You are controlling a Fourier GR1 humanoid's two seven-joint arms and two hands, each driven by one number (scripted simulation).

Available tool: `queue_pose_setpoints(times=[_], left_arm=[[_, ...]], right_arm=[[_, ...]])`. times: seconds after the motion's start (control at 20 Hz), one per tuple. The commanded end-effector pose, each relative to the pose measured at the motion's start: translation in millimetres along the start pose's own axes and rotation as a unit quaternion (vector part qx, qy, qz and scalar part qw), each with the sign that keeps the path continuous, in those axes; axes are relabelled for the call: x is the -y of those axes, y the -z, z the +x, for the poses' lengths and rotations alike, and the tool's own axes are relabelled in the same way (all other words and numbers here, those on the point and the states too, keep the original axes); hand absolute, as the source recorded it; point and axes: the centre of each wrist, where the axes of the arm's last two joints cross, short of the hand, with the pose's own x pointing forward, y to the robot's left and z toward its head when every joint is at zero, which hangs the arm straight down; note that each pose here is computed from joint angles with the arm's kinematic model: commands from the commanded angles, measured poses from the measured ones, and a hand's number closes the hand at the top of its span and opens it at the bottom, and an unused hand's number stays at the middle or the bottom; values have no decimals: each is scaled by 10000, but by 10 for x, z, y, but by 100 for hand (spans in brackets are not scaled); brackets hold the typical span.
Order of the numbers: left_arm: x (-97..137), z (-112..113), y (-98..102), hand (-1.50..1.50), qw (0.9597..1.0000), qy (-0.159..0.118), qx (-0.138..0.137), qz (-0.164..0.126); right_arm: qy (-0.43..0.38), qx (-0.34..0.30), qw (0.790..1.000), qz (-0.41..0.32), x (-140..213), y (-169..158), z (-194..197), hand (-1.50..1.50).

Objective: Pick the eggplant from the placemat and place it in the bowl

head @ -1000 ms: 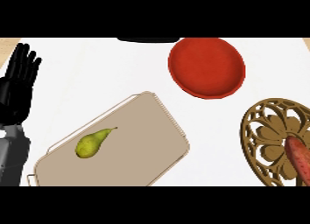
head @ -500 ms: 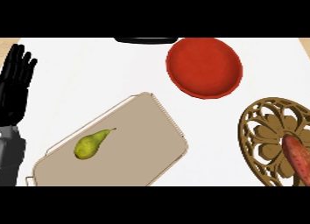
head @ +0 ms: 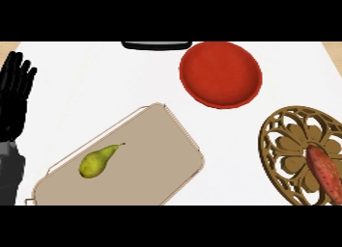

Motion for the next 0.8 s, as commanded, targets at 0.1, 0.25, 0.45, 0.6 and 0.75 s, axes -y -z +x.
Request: queue_pose_setpoints(times=[0.1, 0.25, 0.45, 0.6, 0.75], left_arm=[[-65, 35, 28, 0, 9998, 91, -35, 163], [-80, -10, 3, 0, 9998, 99, -76, 130], [36, -58, -140, 0, 9999, 16, -59, 82], [-174, 89, -14, 0, 9999, 59, 4, 111], [94, -30, -66, 0, 10000, 11, 30, 48]], right_arm=[[1144, 684, 9911, -47, 250, 437, 417, 150], [1272, 890, 9879, 1, 303, 617, 639, 150], [1468, 865, 9848, 342, 165, 1010, 1079, 150], [1501, 793, 9844, 461, 73, 1196, 1379, 150], [1373, 941, 9828, 806, -97, 1434, 1765, 150]])
